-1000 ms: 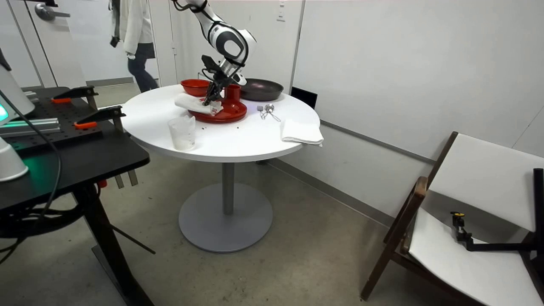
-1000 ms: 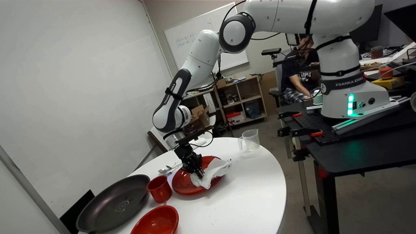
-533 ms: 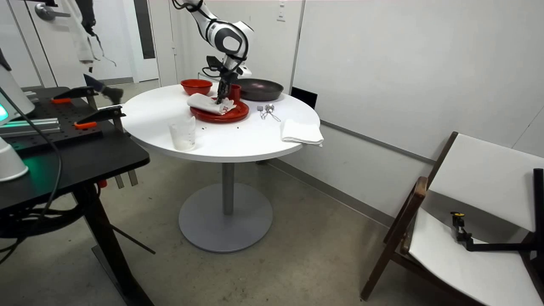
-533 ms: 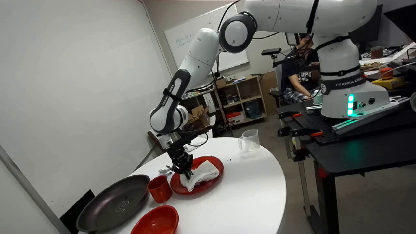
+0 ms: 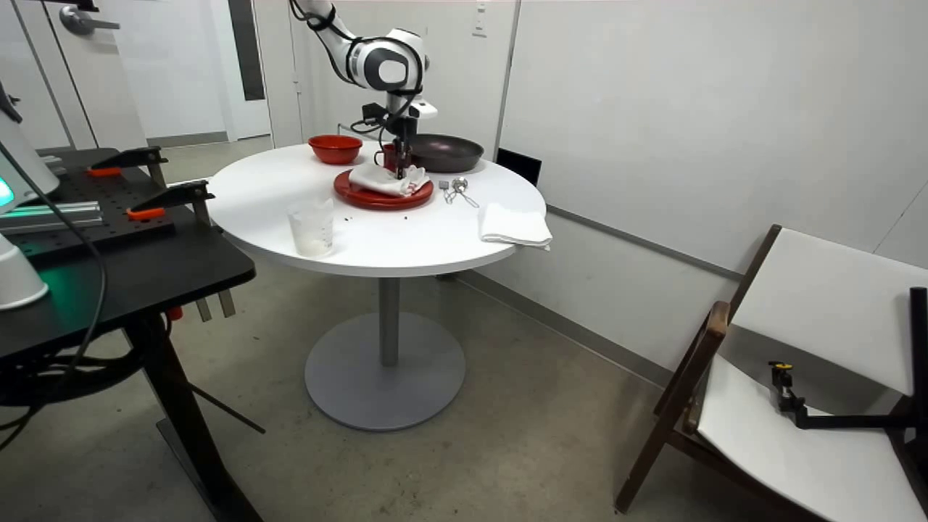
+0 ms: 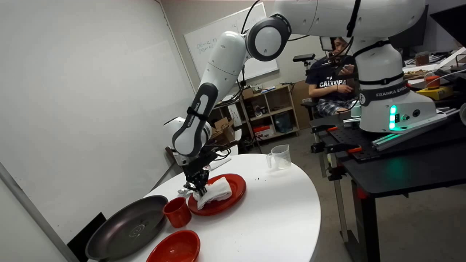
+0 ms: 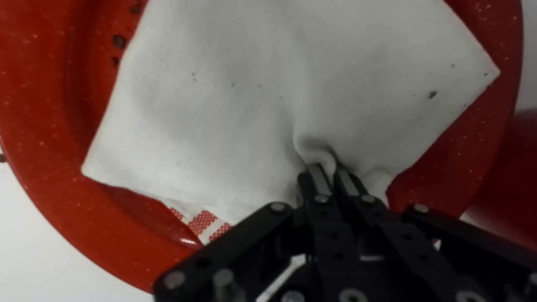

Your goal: Use the white towel on the left to wipe the red plate, place the towel back on the left side of the table

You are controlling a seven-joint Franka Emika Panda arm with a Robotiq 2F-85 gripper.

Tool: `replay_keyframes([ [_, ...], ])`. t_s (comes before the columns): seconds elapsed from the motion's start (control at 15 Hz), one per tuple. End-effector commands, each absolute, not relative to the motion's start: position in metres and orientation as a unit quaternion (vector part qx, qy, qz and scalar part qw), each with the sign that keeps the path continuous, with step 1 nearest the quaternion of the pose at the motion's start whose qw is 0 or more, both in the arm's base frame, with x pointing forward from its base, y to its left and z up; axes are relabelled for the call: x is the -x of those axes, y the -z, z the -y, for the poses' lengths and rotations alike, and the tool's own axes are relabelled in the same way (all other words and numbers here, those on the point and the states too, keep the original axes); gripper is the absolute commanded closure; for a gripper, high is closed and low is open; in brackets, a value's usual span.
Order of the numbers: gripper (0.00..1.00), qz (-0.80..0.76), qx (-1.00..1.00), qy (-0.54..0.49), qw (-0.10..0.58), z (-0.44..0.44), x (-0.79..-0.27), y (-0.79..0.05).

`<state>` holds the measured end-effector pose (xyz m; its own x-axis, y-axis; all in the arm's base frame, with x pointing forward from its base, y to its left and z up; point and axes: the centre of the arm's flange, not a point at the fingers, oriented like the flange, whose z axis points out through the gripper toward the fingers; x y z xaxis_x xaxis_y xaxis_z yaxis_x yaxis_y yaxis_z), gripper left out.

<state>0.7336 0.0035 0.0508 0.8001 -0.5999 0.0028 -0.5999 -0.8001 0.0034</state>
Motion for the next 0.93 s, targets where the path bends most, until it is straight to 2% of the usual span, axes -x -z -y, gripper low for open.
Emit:
replay_keyframes([
  [0.0, 0.97, 0.344, -0.938, 0.011, 0.049, 0.004, -0.721, -0.034],
  [0.53, 0.97, 0.333, -0.926, 0.173, -0.033, 0.014, -0.712, -0.035],
  [0.87, 0.97, 0.334, -0.917, 0.205, -0.069, 0.017, -0.705, -0.036],
])
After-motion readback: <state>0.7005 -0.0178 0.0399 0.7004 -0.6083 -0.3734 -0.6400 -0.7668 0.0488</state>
